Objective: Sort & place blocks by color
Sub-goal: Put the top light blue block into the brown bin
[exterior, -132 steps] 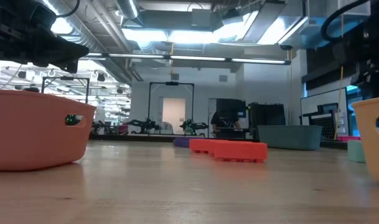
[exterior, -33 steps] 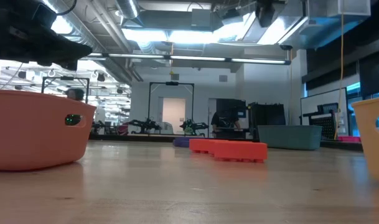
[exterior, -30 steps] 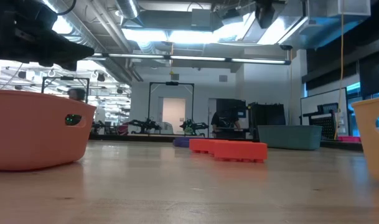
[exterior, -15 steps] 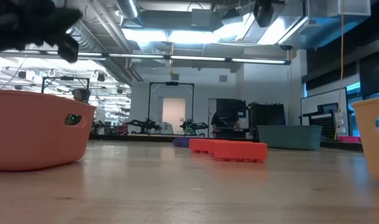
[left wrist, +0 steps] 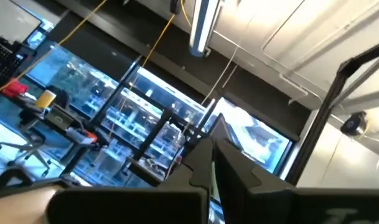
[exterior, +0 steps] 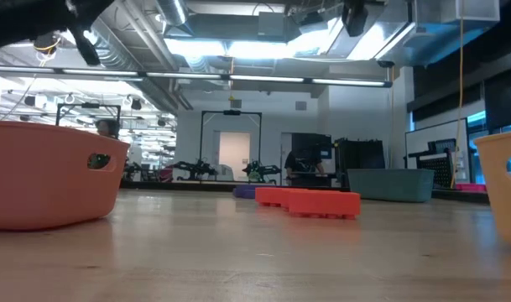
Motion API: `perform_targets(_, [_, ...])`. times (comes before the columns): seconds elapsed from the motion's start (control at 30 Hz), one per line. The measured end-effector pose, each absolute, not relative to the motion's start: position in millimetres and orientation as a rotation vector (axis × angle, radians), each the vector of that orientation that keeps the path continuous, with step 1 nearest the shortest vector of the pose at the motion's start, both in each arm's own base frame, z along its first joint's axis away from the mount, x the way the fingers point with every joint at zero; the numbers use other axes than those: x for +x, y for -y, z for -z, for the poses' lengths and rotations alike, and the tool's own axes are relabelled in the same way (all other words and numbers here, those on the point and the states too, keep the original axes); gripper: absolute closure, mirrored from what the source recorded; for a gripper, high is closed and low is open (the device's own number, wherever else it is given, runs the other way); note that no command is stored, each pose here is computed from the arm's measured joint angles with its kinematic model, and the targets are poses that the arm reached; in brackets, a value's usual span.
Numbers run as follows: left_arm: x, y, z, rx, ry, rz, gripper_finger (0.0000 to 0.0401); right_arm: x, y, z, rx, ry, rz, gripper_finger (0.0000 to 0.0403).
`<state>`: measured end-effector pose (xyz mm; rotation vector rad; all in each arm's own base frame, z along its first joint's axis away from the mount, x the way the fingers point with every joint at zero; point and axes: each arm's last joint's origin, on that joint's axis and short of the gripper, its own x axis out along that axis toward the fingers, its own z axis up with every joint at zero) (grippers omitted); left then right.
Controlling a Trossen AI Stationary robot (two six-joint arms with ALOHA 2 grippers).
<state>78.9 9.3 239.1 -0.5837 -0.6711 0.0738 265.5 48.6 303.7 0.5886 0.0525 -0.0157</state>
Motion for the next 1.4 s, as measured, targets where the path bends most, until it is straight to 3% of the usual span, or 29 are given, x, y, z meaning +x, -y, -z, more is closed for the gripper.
perform_targets(0.33, [130,-9,-313,-0.426,0.261,-0.122,0.0291,281,-42,-320,0.506,-0.051,0.033,0.0263])
perform_targets(0.6, [177,-6,-346,-0.347,0.164,-0.034,0.0227,319,-44,-320,0.403,-0.078,0.083,0.0263])
perform_targets(0.93, [225,12,-334,-0.306,0.048,0.009,0.0221,359,-50,-325,0.301,-0.128,0.125,0.0263])
perform_targets(1.4, [245,25,-325,-0.266,0.081,-0.015,0.0221,360,-51,-322,0.298,-0.172,0.105,0.0263])
